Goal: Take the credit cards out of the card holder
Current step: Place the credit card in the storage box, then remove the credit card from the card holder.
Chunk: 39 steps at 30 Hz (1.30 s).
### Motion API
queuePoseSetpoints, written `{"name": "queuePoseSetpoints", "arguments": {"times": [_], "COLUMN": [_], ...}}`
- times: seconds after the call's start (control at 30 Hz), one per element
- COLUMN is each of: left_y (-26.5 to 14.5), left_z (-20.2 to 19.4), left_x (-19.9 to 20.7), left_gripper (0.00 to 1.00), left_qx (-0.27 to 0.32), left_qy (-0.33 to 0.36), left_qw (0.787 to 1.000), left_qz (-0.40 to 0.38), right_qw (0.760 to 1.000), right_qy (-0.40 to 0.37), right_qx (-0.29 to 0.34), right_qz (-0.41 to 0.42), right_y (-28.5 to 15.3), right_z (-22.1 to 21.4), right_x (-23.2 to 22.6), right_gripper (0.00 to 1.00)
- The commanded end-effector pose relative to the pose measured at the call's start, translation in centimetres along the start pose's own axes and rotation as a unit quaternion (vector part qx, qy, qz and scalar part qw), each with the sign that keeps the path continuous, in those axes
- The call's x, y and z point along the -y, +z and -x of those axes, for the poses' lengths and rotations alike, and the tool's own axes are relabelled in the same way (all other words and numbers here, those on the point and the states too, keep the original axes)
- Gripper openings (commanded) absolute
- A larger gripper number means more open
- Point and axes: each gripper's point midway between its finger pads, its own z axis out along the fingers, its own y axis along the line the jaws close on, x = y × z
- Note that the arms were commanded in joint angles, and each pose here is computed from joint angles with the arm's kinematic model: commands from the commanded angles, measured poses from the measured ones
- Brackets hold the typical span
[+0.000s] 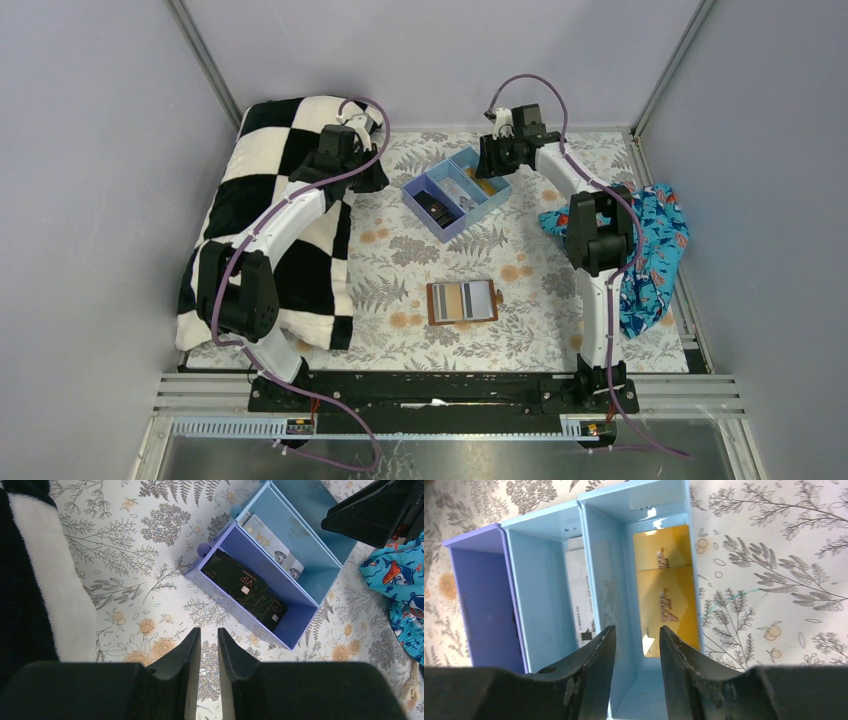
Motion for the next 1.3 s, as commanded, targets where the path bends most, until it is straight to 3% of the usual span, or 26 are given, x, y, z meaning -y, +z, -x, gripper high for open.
{"name": "queuePoseSetpoints", "arguments": {"times": [0.0,0.23,0.33,0.43,0.67,0.77,0.87,1.0,1.13,1.27], "left_y": [-1.6,-3.0,-3.6,-4.0,-4.6,-4.8,-4.7,-4.5,-3.9,-3.3], "left_z": [2.2,1.6,1.0,0.0,-2.0,-3.7,-6.6,-11.6,-15.2,-18.2], "left_x": [1.3,2.6,3.7,4.9,7.7,8.5,8.5,8.8,11.4,13.7], "left_gripper": [0.23,0.24,0.24,0.25,0.26,0.28,0.3,0.31,0.35,0.37], "left_qx": [0.037,0.049,0.046,0.031,0.017,0.013,-0.021,-0.095,-0.109,-0.142], "left_qy": [0.021,0.062,0.097,0.106,0.04,0.01,-0.03,-0.075,-0.118,-0.146], "left_qw": [0.999,0.997,0.994,0.994,0.998,0.998,0.998,0.992,0.985,0.974], "left_qz": [-0.012,-0.007,-0.007,-0.015,-0.049,-0.061,-0.052,-0.022,-0.055,-0.097], "right_qw": [0.994,0.977,0.973,0.975,0.985,0.989,0.99,0.995,0.99,0.988], "right_qy": [-0.027,-0.047,-0.039,-0.014,-0.012,0.03,0.052,0.005,0.098,0.137], "right_qx": [0.089,0.184,0.203,0.204,0.143,0.115,0.095,0.066,0.068,0.017], "right_qz": [-0.05,-0.094,-0.101,-0.09,-0.097,-0.089,-0.09,-0.077,-0.071,-0.073], "right_y": [-3.6,-8.8,-11.3,-13.1,-15.2,-15.8,-15.3,-15.0,-14.7,-14.2], "right_z": [5.0,9.1,9.2,7.8,0.9,-3.0,-7.7,-12.2,-15.8,-19.4], "right_x": [0.3,-0.4,-1.4,-3.0,-7.4,-8.7,-10.0,-14.6,-14.9,-14.7], "right_gripper": [0.46,0.53,0.6,0.6,0.62,0.63,0.63,0.66,0.66,0.63]}}
